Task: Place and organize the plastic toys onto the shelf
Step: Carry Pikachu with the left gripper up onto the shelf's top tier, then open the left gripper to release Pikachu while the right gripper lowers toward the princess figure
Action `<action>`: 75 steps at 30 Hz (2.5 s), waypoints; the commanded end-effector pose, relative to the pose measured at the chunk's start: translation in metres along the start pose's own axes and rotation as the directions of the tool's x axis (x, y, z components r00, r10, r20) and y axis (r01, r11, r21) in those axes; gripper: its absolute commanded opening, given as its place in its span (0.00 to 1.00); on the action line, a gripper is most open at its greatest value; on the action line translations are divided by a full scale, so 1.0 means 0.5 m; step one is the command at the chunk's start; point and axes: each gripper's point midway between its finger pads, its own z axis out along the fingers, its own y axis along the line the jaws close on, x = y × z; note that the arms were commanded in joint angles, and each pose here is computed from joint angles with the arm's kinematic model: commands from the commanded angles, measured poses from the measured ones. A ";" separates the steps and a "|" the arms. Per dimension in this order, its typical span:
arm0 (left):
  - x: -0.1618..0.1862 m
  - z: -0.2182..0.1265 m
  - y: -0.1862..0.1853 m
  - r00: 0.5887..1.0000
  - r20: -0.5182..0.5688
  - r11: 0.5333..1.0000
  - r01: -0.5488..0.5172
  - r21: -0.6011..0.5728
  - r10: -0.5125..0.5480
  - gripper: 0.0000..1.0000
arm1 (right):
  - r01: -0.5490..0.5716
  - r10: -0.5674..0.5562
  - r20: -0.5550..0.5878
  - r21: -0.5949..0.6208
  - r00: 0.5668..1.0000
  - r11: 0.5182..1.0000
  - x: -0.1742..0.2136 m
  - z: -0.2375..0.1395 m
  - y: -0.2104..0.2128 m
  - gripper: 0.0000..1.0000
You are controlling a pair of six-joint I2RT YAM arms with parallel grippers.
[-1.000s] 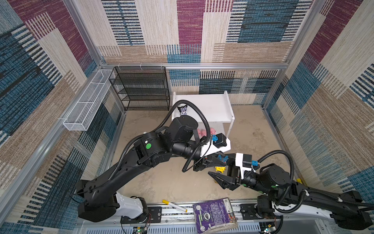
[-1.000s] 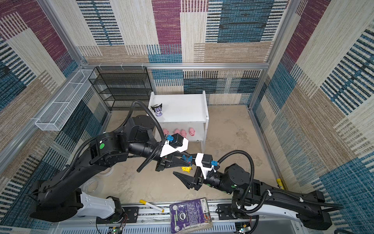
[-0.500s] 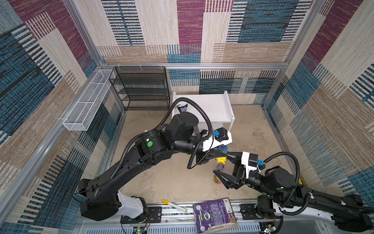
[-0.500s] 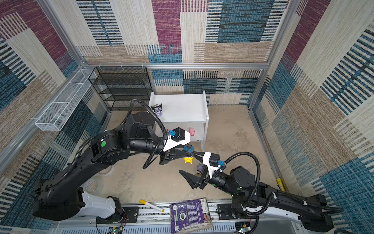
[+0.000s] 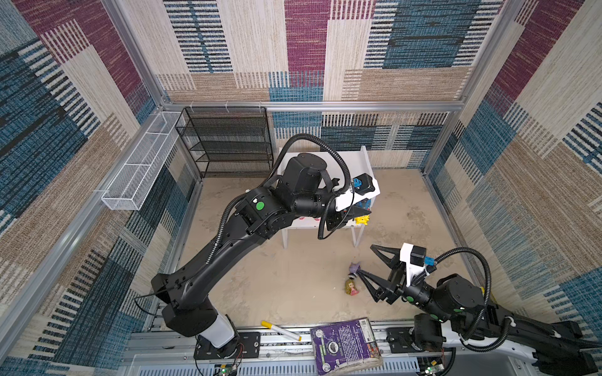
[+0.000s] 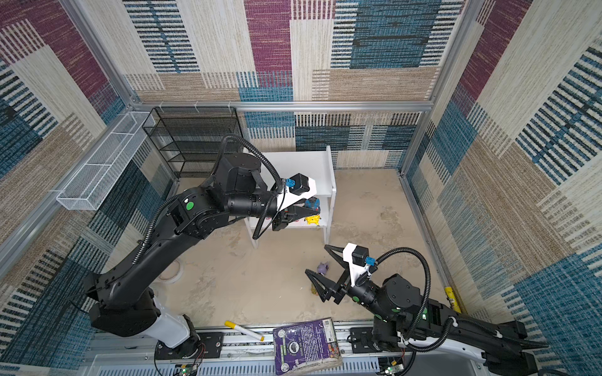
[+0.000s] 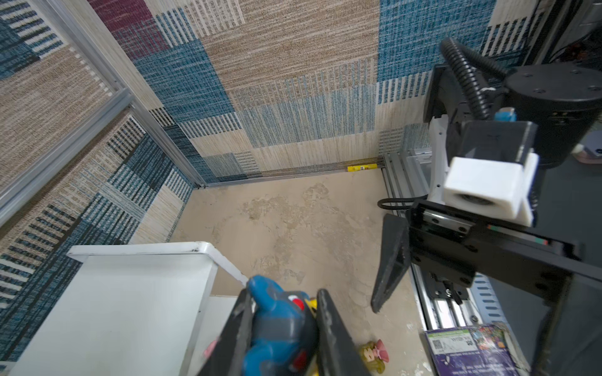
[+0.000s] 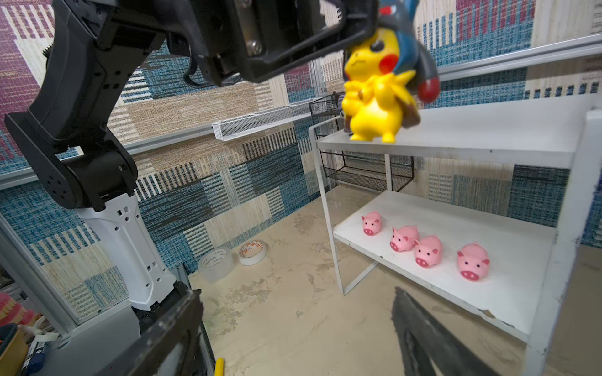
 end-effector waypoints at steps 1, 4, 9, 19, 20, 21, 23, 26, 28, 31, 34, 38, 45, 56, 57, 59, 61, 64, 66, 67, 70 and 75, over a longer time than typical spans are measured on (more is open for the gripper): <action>-0.023 0.010 0.038 0.996 0.050 0.997 -0.077 -0.024 0.078 0.03 | -0.022 0.023 -0.034 0.035 0.999 0.999 0.019 -0.003 -0.014 0.92; -0.012 0.029 0.084 0.995 0.037 0.995 -0.087 -0.042 0.089 0.02 | -0.028 0.029 -0.047 0.039 0.998 0.999 0.027 -0.003 -0.016 0.92; 0.010 0.065 0.143 0.992 0.006 0.989 -0.123 -0.076 0.124 0.01 | -0.040 0.042 -0.042 0.047 0.998 0.998 0.028 -0.010 -0.022 0.92; 0.059 0.108 0.212 0.996 -0.019 0.993 -0.084 -0.086 0.083 0.02 | -0.047 0.049 -0.031 0.063 0.998 0.997 0.021 -0.026 -0.033 0.92; 0.064 0.110 0.216 0.997 -0.020 0.993 -0.079 -0.086 0.077 0.02 | -0.047 0.049 -0.033 0.064 0.998 0.997 0.022 -0.027 -0.034 0.92; 0.069 0.111 0.220 0.997 -0.020 0.994 -0.070 -0.083 0.068 0.02 | -0.048 0.050 -0.032 0.064 0.998 0.997 0.021 -0.027 -0.034 0.92; 0.076 0.117 0.223 0.998 -0.023 0.995 -0.062 -0.079 0.061 0.02 | -0.046 0.048 -0.034 0.065 0.998 0.997 0.022 -0.028 -0.034 0.92; 0.085 0.123 0.228 0.998 -0.031 0.995 -0.059 -0.080 0.057 0.03 | -0.046 0.048 -0.030 0.066 0.998 0.997 0.021 -0.029 -0.036 0.92; 0.085 0.127 0.226 0.998 -0.028 0.996 -0.056 -0.075 0.054 0.03 | -0.045 0.047 -0.033 0.067 0.998 0.997 0.023 -0.030 -0.036 0.92; 0.091 0.133 0.227 0.998 -0.032 0.996 -0.049 -0.073 0.047 0.06 | -0.048 0.051 -0.031 0.065 0.998 0.997 0.023 -0.032 -0.036 0.92; 0.094 0.134 0.229 0.999 -0.033 0.996 -0.045 -0.072 0.042 0.11 | -0.049 0.051 -0.031 0.062 0.998 0.997 0.023 -0.032 -0.036 0.92; 0.095 0.136 0.230 0.999 -0.032 0.997 -0.041 -0.070 0.039 0.17 | -0.050 0.052 -0.030 0.061 0.998 0.997 0.023 -0.033 -0.036 0.92; 0.095 0.136 0.229 0.999 -0.035 0.997 -0.042 -0.072 0.040 0.38 | -0.048 0.050 -0.027 0.058 0.998 0.997 0.023 -0.033 -0.035 0.92; 0.090 0.133 0.230 0.999 -0.030 0.996 -0.045 -0.074 0.043 0.53 | -0.046 0.048 -0.027 0.062 0.998 0.997 0.024 -0.032 -0.036 0.92; 0.089 0.133 0.230 0.999 -0.029 0.996 -0.046 -0.073 0.044 0.54 | -0.047 0.048 -0.027 0.061 0.998 0.997 0.024 -0.032 -0.036 0.92; 0.086 0.130 0.230 0.999 -0.027 0.996 -0.047 -0.075 0.045 0.56 | -0.050 0.052 -0.027 0.064 0.998 0.997 0.023 -0.032 -0.036 0.92; 0.080 0.125 0.230 0.999 -0.021 0.996 -0.048 -0.076 0.047 0.60 | -0.053 0.055 -0.032 0.065 0.998 0.996 0.025 -0.031 -0.036 0.92; 0.074 0.119 0.227 0.999 -0.017 0.996 -0.052 -0.075 0.051 0.66 | -0.056 0.060 -0.049 0.074 0.997 0.996 0.031 -0.027 -0.037 0.92; 0.071 0.113 0.226 0.998 -0.017 0.996 -0.054 -0.077 0.053 0.69 | -0.059 0.063 -0.054 0.076 0.997 0.995 0.033 -0.025 -0.037 0.92; 0.070 0.110 0.225 0.998 -0.019 0.995 -0.054 -0.080 0.053 0.71 | -0.061 0.065 -0.054 0.080 0.996 0.995 0.034 -0.023 -0.038 0.92; 0.062 0.093 0.220 0.998 -0.023 0.995 -0.055 -0.088 0.053 0.77 | -0.068 0.073 -0.051 0.092 0.996 0.993 0.033 -0.022 -0.041 0.93; 0.053 0.043 0.203 0.999 -0.039 0.992 -0.036 -0.119 0.031 0.98 | -0.085 0.103 -0.087 0.196 0.991 0.977 0.049 -0.015 -0.070 0.95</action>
